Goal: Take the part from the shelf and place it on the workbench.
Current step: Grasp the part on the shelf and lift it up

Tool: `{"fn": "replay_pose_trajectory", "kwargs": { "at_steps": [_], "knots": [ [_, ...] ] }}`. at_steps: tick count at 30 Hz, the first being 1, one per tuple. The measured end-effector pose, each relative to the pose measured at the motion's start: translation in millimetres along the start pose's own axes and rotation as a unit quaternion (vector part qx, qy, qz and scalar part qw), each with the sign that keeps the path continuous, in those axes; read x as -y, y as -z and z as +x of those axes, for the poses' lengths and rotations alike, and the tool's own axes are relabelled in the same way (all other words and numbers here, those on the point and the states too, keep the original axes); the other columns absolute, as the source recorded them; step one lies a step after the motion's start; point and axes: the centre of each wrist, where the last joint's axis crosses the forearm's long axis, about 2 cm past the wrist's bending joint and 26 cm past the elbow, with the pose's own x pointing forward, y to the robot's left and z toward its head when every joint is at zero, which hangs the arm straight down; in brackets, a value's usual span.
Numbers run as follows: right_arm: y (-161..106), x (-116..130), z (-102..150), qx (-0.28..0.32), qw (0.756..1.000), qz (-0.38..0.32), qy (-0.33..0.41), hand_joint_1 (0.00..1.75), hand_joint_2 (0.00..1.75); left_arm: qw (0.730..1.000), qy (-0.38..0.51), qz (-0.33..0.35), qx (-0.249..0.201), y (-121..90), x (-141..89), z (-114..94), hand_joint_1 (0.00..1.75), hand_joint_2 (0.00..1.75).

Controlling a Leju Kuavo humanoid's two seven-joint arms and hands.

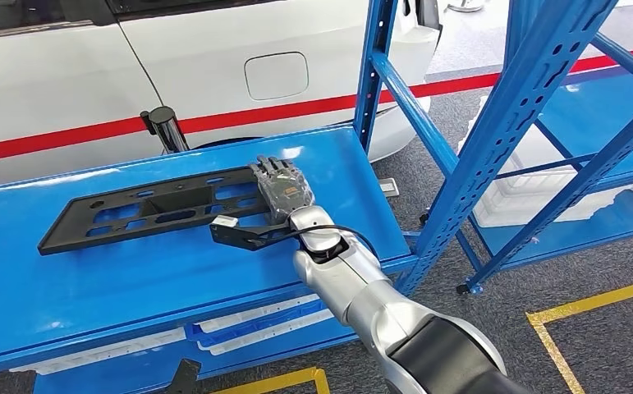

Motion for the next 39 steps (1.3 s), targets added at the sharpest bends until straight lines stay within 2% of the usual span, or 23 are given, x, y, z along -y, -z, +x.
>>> {"fn": "replay_pose_trajectory", "kwargs": {
  "at_steps": [26,29,35,39],
  "knots": [
    [3,4,1,-0.002,1.0,-0.016,-0.018,1.75,1.75,1.0,0.001,-0.001,0.004,-1,2,1,0.0,0.0],
    [3,5,1,0.0,0.999,-0.029,-0.018,1.75,1.75,1.0,-0.011,0.0,0.02,-1,2,1,0.0,0.0],
    [6,20,1,0.015,0.997,-0.074,-0.017,1.75,1.75,0.995,-0.039,0.014,0.085,-1,3,0,0.0,0.0],
    [8,32,1,0.019,0.995,-0.099,-0.014,1.75,1.75,0.995,-0.04,0.015,0.094,-1,3,0,0.0,0.0]
  ]
}}
